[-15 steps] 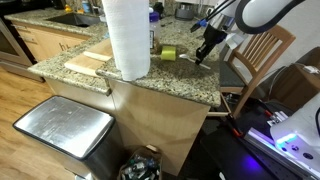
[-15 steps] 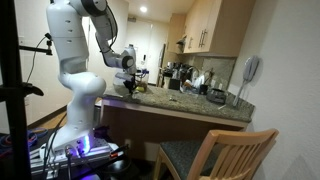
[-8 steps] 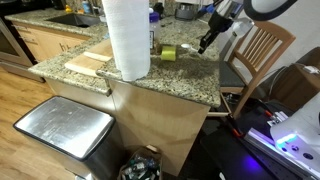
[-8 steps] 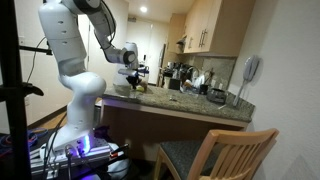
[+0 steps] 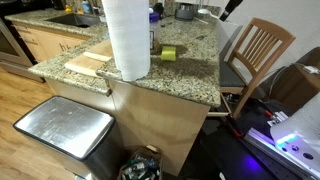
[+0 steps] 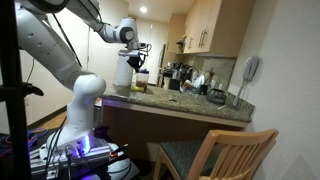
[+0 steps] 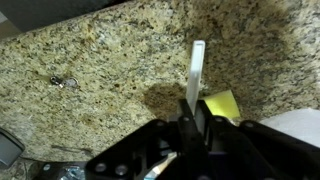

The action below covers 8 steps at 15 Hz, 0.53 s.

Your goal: Place the spoon on top of the paper towel roll

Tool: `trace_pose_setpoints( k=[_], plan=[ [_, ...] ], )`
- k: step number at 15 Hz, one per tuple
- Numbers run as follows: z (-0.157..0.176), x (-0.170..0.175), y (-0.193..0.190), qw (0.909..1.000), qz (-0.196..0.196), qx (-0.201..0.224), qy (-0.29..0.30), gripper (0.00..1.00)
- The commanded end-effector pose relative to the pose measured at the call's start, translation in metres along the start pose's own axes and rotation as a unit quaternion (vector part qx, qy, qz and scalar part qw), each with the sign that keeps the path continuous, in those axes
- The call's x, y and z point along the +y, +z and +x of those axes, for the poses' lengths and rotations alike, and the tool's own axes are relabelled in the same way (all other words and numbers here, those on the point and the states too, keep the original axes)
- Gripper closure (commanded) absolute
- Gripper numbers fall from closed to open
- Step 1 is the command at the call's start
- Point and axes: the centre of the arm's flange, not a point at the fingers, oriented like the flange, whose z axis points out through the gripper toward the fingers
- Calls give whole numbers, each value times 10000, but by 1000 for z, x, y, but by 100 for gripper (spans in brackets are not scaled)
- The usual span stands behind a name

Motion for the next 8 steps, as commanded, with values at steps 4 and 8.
trace_pose_setpoints(
  k=[4, 8],
  plan=[
    [47, -21, -66, 9954, -93, 905, -302, 99],
    [95, -71, -133, 9785, 34, 1878, -850, 99]
  ],
)
